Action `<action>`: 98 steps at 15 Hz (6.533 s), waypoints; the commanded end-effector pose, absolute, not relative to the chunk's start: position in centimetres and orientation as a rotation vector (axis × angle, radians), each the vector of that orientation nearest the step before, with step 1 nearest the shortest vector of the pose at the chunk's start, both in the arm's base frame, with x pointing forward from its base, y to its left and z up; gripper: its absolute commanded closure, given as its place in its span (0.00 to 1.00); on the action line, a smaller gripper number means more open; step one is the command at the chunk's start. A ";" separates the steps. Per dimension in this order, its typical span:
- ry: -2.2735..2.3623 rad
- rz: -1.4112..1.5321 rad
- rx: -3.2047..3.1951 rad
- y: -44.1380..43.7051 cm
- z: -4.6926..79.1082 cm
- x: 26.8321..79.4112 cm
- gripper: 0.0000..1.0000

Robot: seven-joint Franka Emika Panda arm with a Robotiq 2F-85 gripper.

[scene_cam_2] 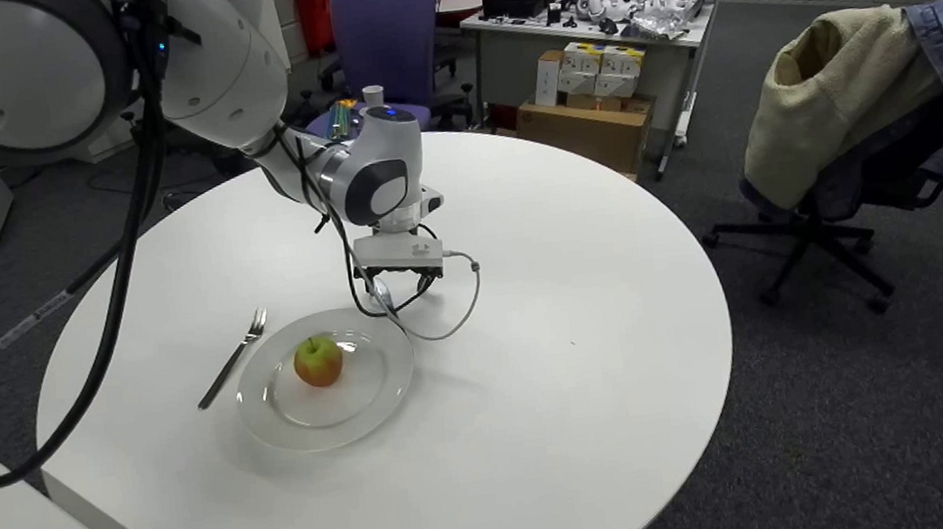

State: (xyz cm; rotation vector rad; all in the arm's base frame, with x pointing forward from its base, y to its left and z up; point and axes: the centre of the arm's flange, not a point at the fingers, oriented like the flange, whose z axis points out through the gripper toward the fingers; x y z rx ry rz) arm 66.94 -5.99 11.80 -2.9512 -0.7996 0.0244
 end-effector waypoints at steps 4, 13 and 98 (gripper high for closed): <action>-0.803 0.072 -2.974 -8.0 11.4 66.9 0.49; -0.756 0.110 -3.042 -11.2 11.4 66.2 0.47; 0.217 0.204 -3.155 -20.8 14.7 59.5 0.00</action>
